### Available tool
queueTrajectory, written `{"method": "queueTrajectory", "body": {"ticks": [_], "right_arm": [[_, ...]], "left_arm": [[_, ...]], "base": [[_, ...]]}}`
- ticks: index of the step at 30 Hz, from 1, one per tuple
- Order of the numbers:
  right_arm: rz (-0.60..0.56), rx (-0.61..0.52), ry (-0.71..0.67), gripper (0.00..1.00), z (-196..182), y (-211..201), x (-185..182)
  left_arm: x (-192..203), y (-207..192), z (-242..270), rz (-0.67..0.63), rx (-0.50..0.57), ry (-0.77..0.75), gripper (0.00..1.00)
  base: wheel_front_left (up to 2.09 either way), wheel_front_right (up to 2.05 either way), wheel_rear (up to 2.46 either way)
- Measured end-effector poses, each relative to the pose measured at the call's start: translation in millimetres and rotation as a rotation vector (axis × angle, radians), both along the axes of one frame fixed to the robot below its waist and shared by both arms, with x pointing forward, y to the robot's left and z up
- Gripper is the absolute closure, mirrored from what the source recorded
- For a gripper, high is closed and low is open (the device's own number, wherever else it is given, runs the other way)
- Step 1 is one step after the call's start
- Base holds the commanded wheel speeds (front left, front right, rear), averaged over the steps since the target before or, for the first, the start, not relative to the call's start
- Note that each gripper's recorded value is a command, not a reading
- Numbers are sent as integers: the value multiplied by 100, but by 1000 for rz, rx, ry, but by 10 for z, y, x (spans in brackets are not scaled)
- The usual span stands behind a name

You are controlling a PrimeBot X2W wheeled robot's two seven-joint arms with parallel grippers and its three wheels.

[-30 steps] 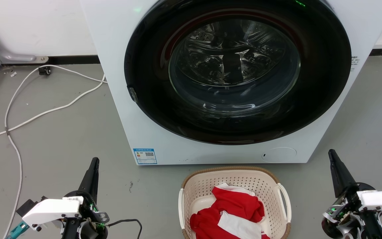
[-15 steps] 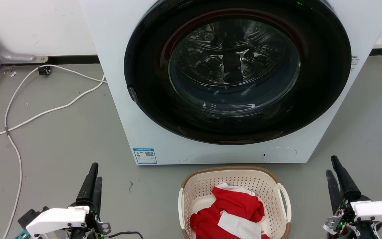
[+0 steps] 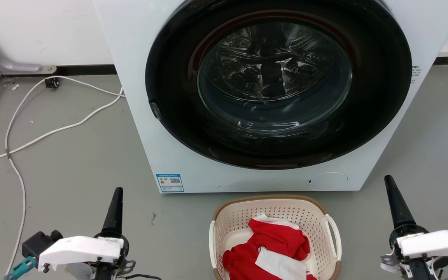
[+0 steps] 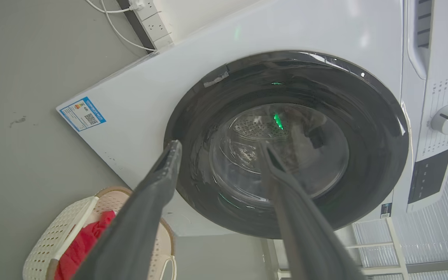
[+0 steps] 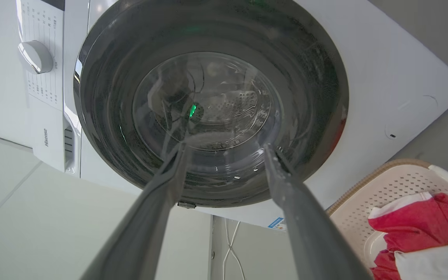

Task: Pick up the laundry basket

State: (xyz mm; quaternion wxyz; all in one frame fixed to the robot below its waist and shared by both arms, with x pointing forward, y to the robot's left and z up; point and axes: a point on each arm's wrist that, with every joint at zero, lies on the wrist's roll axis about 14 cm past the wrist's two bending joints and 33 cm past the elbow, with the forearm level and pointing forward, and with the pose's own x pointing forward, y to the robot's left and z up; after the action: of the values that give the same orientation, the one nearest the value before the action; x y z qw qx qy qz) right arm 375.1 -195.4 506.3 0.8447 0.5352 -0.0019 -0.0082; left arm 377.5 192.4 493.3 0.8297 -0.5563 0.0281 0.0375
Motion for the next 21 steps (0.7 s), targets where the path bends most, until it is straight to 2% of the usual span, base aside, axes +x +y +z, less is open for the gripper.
{"method": "queueTrajectory", "body": {"ticks": [6, 9, 21], "right_arm": [[11, -120, -12, 0, 35, 45, -30], [21, -214, -18, 0, 46, 87, -50], [26, -417, -49, 0, 107, 137, -98]], "left_arm": [[-1, -37, 27, -5, 108, 4, 0], [-18, -61, 25, -8, 183, 10, 0], [-50, -106, 89, -9, 380, -10, 0]], "base": [[0, 0, 0], [0, 0, 0], [0, 0, 0]]}}
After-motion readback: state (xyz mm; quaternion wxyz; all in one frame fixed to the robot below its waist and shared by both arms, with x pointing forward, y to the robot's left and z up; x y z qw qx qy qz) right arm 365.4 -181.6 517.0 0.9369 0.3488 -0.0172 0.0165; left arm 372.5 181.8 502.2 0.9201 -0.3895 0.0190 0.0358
